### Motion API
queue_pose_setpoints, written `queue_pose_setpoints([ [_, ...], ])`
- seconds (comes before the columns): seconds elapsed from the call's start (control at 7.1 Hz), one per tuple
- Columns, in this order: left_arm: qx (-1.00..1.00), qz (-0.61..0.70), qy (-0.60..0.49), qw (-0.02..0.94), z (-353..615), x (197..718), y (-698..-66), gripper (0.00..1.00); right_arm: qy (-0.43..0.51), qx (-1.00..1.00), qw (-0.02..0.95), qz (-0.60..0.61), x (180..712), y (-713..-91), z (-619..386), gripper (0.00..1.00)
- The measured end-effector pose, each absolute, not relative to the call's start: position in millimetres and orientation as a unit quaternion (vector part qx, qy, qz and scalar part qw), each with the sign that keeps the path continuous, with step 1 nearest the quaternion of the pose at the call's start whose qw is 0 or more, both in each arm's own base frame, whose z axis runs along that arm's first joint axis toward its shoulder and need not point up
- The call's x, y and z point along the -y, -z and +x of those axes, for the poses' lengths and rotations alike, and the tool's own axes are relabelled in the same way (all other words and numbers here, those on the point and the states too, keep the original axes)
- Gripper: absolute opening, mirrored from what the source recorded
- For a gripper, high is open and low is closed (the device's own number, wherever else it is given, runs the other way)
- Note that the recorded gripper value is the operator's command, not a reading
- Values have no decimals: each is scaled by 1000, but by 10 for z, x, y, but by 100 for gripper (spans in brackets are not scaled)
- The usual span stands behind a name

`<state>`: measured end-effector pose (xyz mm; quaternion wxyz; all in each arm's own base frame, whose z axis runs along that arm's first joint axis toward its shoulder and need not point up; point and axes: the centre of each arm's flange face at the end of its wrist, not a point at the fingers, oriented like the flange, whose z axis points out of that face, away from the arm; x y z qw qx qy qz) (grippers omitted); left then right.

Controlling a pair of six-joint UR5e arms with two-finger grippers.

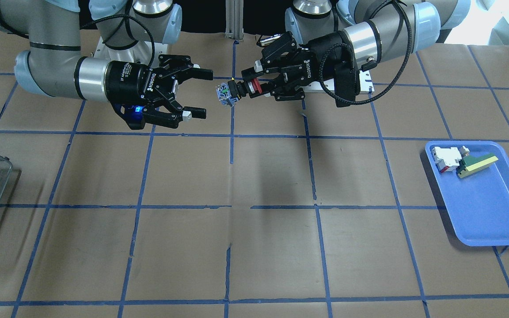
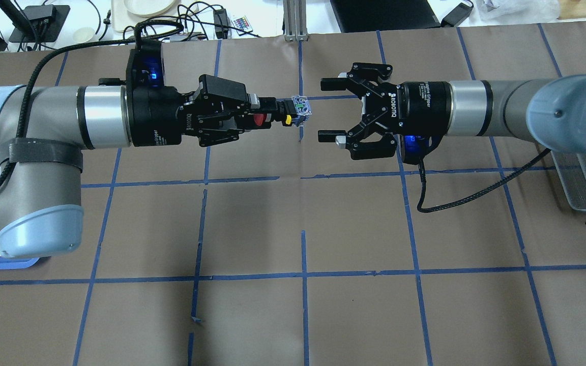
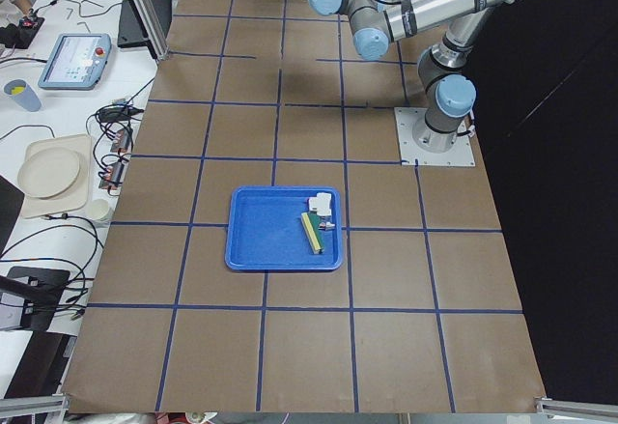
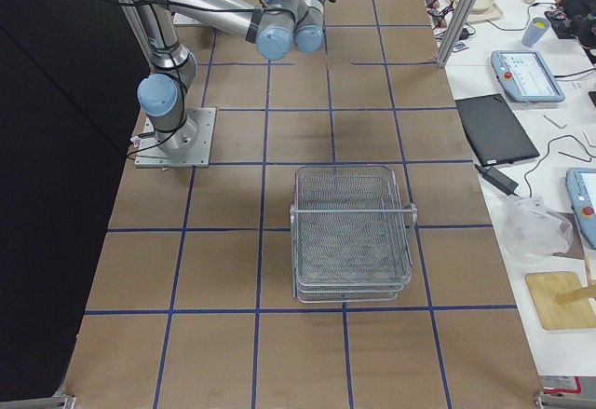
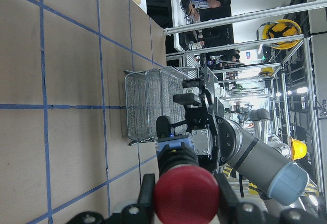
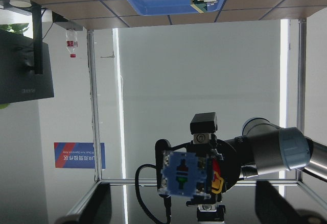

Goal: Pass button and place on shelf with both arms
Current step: 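Bring the right gripper up to the button held by the left gripper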

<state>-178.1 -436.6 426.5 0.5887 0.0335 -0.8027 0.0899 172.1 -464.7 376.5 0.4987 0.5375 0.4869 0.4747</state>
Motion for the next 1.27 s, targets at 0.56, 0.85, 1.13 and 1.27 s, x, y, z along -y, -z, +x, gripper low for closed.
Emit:
queue_pose_setpoints([
  [0.56, 803, 35, -87, 589, -1776, 4387, -4231, 3, -488, -478, 485, 546, 4668, -3803, 1769, 100],
  [0.85, 803, 36, -87, 589, -1774, 4387, -4233, 3, -498, -483, 477, 539, 4634, -3783, 1919, 100],
  [1.13, 802, 35, -88, 589, -1778, 4380, -4241, 3, -503, -487, 473, 535, 4611, -3770, 2009, 99],
  [1.27, 802, 35, -88, 589, -1780, 4377, -4245, 3, -504, -487, 471, 535, 4606, -3760, 2022, 99],
])
